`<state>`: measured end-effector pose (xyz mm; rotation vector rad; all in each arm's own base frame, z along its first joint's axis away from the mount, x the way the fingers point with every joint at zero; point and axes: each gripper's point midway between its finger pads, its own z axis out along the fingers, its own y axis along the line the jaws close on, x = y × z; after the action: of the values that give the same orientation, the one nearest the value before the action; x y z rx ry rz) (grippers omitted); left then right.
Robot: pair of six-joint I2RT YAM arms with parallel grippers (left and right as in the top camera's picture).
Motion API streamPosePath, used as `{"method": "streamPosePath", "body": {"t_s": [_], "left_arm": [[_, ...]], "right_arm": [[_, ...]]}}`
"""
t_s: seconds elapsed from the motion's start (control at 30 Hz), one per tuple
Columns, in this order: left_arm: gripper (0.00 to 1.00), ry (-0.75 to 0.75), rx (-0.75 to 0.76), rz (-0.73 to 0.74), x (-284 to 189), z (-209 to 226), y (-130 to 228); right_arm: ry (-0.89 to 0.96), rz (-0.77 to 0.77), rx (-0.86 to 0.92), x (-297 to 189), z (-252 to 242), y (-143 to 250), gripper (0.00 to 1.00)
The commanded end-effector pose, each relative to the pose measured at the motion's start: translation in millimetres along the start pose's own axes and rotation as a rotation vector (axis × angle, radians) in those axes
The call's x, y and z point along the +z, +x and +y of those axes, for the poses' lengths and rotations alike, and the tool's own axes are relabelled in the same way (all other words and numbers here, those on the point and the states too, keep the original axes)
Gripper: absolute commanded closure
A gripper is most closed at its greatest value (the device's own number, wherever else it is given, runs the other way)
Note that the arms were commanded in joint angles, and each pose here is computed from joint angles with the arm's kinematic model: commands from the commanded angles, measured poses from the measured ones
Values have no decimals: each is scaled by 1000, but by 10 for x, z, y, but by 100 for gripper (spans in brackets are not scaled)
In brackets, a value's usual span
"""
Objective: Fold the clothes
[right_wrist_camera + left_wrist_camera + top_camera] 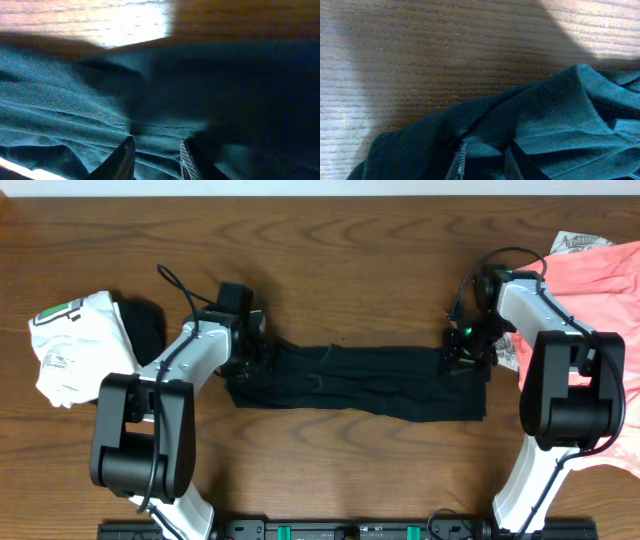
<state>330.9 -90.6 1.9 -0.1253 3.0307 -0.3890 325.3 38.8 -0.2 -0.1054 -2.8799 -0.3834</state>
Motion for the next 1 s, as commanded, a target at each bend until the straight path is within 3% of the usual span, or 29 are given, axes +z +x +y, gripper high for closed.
{"method": "streamPosePath", "body": {"t_s": [0.0, 0.37, 0.5, 0.8, 0.97], "left_arm": [[72, -80, -53, 22, 92, 342, 64], [71, -80, -140, -15, 24, 611, -48], [64, -23, -132, -49, 28, 508, -145], [60, 75, -121, -128, 5, 339, -364], [57, 141, -102, -162, -31, 221, -468]], "right_arm": [[87, 20, 39, 52, -268, 10, 70], [76, 10, 76, 17, -390, -3, 67], [57, 7, 73, 21, -349, -12, 66], [-205, -99, 6, 0, 192, -288, 66], [-310, -159, -158, -64, 573, -390, 65]]}}
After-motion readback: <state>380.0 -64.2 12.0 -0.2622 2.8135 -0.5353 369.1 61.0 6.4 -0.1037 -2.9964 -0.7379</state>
